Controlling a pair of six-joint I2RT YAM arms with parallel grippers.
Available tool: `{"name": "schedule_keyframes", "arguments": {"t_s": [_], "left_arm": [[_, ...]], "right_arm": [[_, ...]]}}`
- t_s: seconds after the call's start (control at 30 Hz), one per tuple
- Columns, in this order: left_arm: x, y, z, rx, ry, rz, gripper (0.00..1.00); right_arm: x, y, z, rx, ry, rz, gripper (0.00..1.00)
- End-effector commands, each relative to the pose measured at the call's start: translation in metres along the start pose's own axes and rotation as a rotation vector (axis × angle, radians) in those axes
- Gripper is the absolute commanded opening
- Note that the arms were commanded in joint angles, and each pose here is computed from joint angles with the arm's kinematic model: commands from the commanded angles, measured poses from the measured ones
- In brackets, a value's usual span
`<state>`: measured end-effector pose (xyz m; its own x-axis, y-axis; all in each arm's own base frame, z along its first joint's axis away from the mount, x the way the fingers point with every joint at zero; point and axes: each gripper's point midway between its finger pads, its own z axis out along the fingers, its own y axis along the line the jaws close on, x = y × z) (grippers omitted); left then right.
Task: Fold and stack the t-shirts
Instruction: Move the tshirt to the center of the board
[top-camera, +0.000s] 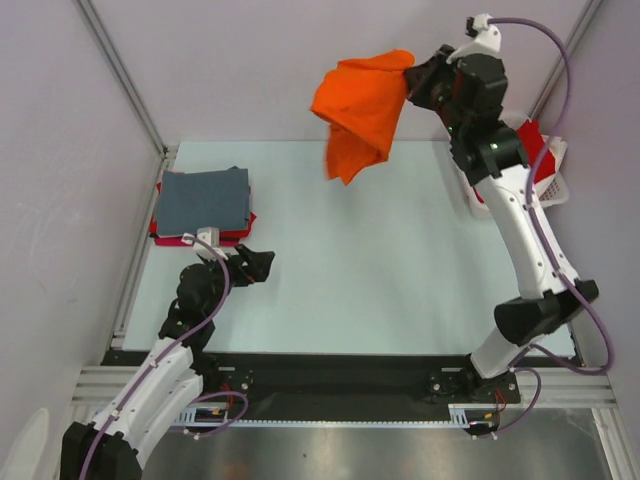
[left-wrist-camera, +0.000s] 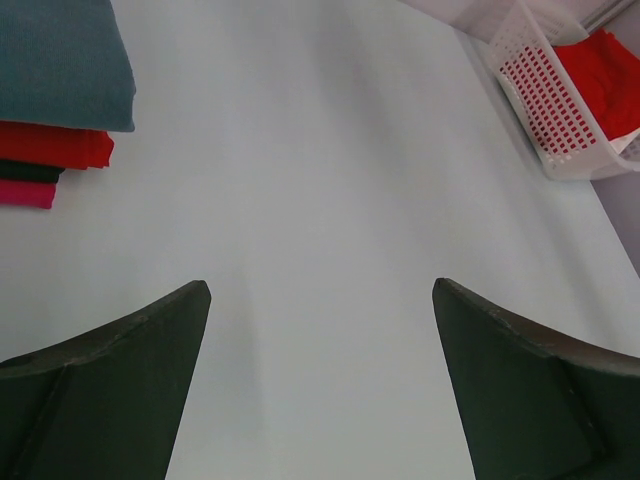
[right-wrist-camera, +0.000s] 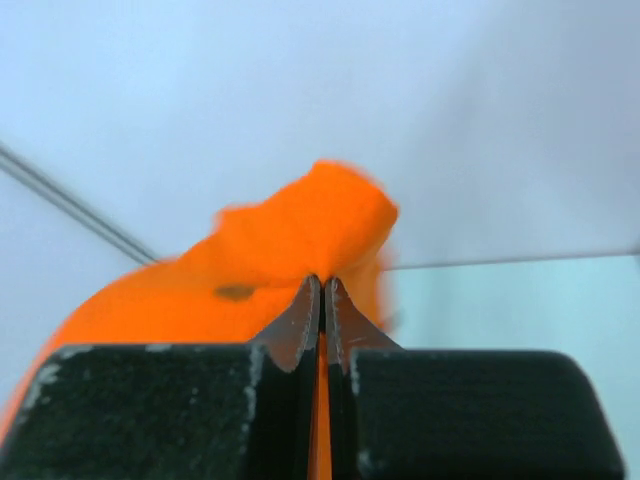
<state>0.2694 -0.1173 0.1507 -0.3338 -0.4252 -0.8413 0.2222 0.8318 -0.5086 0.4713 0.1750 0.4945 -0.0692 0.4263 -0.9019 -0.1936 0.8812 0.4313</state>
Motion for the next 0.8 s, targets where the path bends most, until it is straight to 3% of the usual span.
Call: {"name": "schedule_keyframes", "arguments": {"t_s": [0.0,0.03,0.07,0.1,0.13,0.17,0.23,0.27,0.37,0.5,0.67,0.77], "left_arm": [[-0.013,-0.005,-0.001,0.011,-0.042,0.025,1.00],[-0.013,-0.004,-0.002,0.009,-0.045,0.025,1.00],[-0.013,-0.004,-0.002,0.006,-0.045,0.025,1.00],[-0.014,-0.004,-0.002,0.003,-0.047,0.026,1.00],[-0.014,-0.003,-0.002,-0.002,-0.046,0.026,1.00],[-0.014,-0.002,-0.002,-0.007,-0.045,0.027,1.00],[-0.013,-0.001,-0.002,-0.014,-0.044,0.024,1.00],[-0.012,0.000,-0.002,-0.020,-0.039,0.019,1.00],[-0.008,0.002,-0.001,-0.026,-0.018,0.004,1.00],[0.004,0.005,0.005,-0.051,0.052,-0.029,1.00],[0.019,0.003,0.005,-0.062,0.153,-0.049,0.97],[0.036,0.002,-0.005,-0.073,0.228,-0.073,0.97]], "right_arm": [[-0.017,0.013,-0.032,-0.125,-0.005,0.088,0.01],[0.033,0.005,-0.032,-0.137,0.115,0.100,0.09],[0.047,0.003,-0.036,-0.151,0.143,0.119,0.22],[0.064,-0.001,-0.048,-0.155,0.183,0.143,0.25],[0.114,-0.022,-0.051,-0.110,0.291,0.151,0.30],[0.142,-0.038,-0.058,-0.065,0.351,0.154,0.56],[0.176,-0.062,-0.073,0.012,0.415,0.160,0.79],[0.218,-0.087,-0.087,0.079,0.502,0.155,0.85],[0.265,-0.108,-0.118,0.103,0.598,0.146,0.87],[0.291,-0.119,-0.149,0.078,0.653,0.094,0.81],[0.317,-0.094,-0.176,-0.064,0.739,-0.027,0.67],[0.332,-0.077,-0.186,-0.110,0.783,-0.093,0.66]]}}
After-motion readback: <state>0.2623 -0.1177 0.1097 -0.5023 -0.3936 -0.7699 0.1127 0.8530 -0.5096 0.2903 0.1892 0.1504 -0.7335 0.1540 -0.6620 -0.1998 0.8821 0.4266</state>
